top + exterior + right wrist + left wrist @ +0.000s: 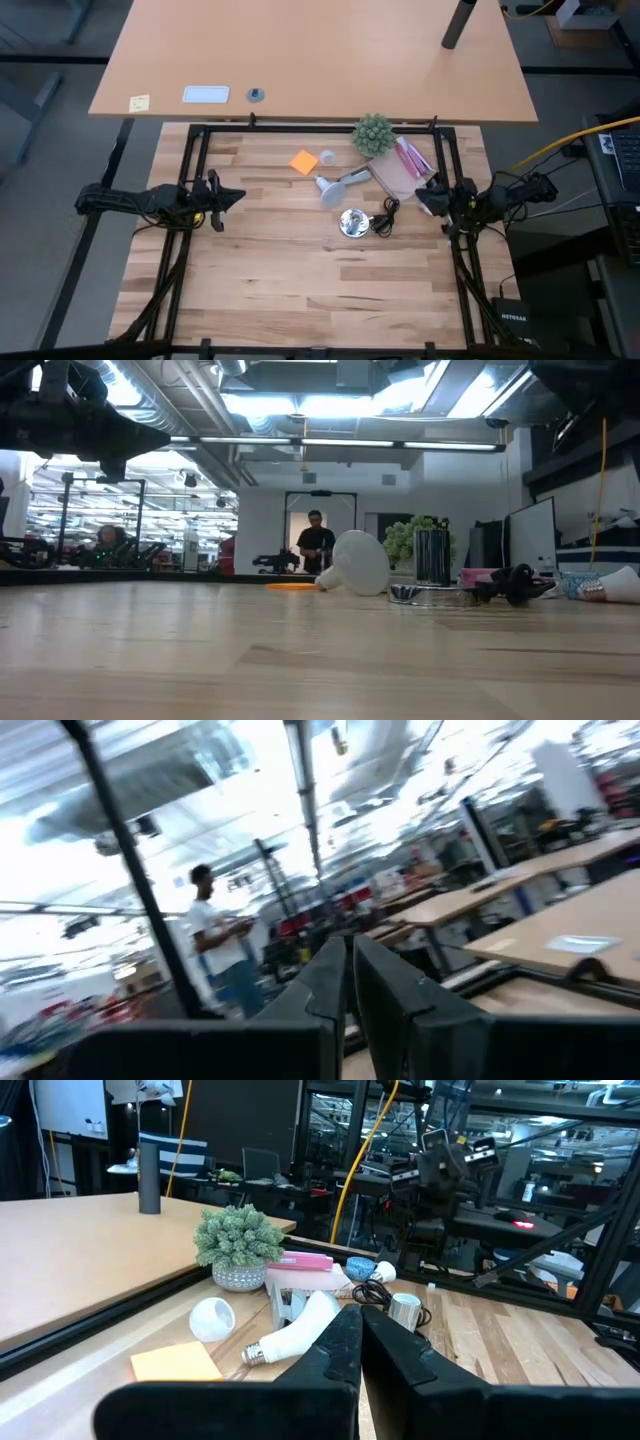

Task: Screw lightbulb
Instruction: Move the silver lamp to the center of the table

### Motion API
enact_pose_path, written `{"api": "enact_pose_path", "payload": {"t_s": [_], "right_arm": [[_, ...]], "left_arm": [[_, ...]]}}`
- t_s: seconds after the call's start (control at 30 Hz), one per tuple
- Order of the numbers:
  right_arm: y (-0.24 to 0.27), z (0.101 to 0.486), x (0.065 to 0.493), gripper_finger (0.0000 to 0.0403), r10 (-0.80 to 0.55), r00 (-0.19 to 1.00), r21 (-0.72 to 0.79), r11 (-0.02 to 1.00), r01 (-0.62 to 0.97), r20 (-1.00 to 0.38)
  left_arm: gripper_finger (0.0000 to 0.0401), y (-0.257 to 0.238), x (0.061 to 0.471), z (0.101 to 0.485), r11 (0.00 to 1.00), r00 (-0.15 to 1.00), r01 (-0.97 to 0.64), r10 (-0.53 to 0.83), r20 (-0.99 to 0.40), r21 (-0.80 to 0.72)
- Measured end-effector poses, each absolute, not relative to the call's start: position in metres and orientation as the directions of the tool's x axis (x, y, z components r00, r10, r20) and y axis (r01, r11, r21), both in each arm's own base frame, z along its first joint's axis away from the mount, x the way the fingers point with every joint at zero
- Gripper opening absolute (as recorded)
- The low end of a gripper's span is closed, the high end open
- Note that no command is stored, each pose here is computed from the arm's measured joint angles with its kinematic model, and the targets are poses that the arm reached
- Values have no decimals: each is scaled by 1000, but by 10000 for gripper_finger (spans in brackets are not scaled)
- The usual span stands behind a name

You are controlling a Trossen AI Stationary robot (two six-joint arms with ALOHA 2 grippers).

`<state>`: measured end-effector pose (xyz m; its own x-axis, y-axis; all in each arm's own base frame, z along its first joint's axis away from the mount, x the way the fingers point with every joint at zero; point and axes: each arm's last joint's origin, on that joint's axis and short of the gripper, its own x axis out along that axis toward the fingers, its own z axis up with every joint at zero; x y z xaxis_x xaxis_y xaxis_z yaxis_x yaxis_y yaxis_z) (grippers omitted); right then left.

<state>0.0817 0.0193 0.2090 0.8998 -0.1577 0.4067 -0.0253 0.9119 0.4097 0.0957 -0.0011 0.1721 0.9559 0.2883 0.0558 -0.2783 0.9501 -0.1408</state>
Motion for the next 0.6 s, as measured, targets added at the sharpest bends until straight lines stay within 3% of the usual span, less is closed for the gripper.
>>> {"api": "enact_pose_path", "payload": {"t_s": [0.1, 0.33, 0.6], "right_arm": [[17, 211, 80, 30, -225, 884, 461, 887, 12, 410], [21, 218, 92, 37, -233, 917, 432, 899, 75, 325], [35, 229, 123, 129, -202, 965, 279, 948, 150, 168]], "left_arm": [[1, -1, 96, 172, 950, 956, -278, 288, 56, -141], [1, -1, 96, 172, 950, 956, -278, 288, 56, -141], [1, -1, 96, 172, 950, 956, -279, 288, 55, -141]]}}
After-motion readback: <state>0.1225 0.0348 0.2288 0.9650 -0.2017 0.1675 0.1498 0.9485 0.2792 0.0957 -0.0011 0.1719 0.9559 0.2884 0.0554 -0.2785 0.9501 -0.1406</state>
